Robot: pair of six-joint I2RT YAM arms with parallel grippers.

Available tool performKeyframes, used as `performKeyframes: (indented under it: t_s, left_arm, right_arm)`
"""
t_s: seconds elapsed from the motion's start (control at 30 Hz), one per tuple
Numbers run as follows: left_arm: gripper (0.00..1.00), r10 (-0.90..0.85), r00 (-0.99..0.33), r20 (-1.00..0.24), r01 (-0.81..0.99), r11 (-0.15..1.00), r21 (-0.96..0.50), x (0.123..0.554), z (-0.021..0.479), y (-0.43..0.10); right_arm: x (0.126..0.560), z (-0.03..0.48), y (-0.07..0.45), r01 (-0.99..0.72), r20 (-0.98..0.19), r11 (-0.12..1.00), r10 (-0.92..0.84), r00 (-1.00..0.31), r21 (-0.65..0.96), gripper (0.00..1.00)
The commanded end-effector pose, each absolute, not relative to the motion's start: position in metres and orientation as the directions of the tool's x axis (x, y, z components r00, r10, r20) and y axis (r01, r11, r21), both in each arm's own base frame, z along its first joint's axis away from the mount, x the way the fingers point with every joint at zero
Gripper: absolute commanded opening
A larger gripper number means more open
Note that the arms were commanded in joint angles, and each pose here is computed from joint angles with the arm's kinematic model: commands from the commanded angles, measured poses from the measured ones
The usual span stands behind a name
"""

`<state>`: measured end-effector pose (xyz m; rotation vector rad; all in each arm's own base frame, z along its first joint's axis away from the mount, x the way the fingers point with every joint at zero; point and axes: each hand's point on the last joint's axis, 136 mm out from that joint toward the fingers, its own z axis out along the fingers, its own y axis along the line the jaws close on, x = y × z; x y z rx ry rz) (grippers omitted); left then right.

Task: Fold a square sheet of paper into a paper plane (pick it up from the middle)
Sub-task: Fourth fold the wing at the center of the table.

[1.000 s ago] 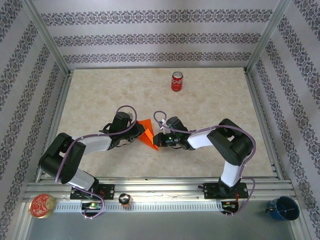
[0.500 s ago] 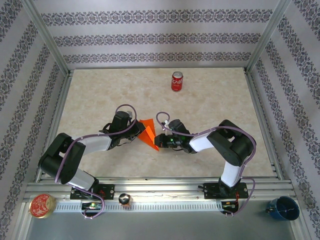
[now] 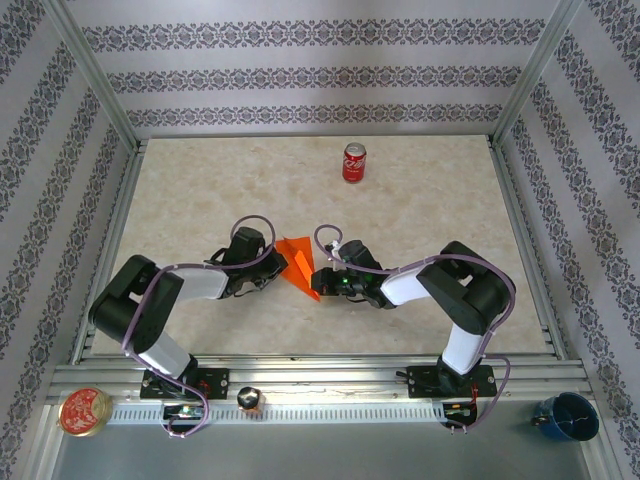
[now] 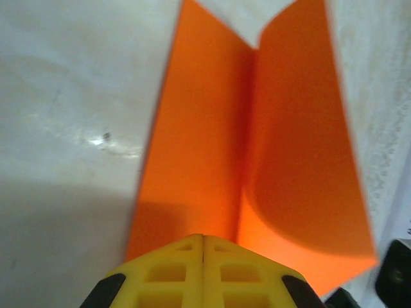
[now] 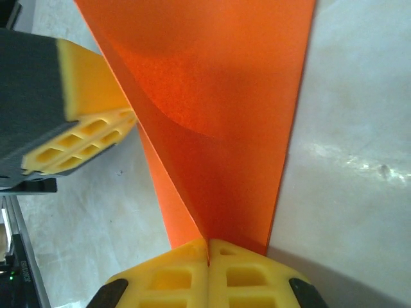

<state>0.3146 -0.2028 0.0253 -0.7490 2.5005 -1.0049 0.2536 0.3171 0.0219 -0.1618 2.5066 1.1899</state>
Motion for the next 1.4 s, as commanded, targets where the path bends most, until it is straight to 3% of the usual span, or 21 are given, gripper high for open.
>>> performKeyframes:
  t_s: [0.0, 0.33, 0.67, 1.1, 1.37]
  left_arm:
    - [0.00, -0.603, -0.796, -0.058, -0.396, 0.591, -0.703, 0.306, 0.010, -0.199]
    - [0.00, -0.646, -0.761, -0.063, -0.439, 0.584, -0.683, 0.293, 0.003, -0.186]
    - [0.00, -0.665, -0.742, -0.078, -0.443, 0.575, -0.688, 0.290, 0.007, -0.185]
    - [0.00, -0.640, -0.758, -0.126, -0.386, 0.596, -0.705, 0.292, 0.026, -0.187]
    - [0.00, -0.619, -0.765, -0.179, -0.308, 0.595, -0.742, 0.302, 0.052, -0.194]
  right_arm:
    - [0.253, 0.021, 0.310, -0.257, -0.395, 0.670, 0.058, -0.917, 0.696, 0.00]
    - [0.250, 0.026, 0.309, -0.277, -0.427, 0.686, 0.054, -0.903, 0.673, 0.00]
    - [0.241, 0.018, 0.320, -0.278, -0.385, 0.669, 0.012, -0.923, 0.689, 0.00]
    - [0.235, 0.020, 0.331, -0.322, -0.392, 0.652, -0.041, -0.919, 0.687, 0.00]
    - [0.236, 0.005, 0.323, -0.275, -0.362, 0.707, -0.029, -0.932, 0.651, 0.00]
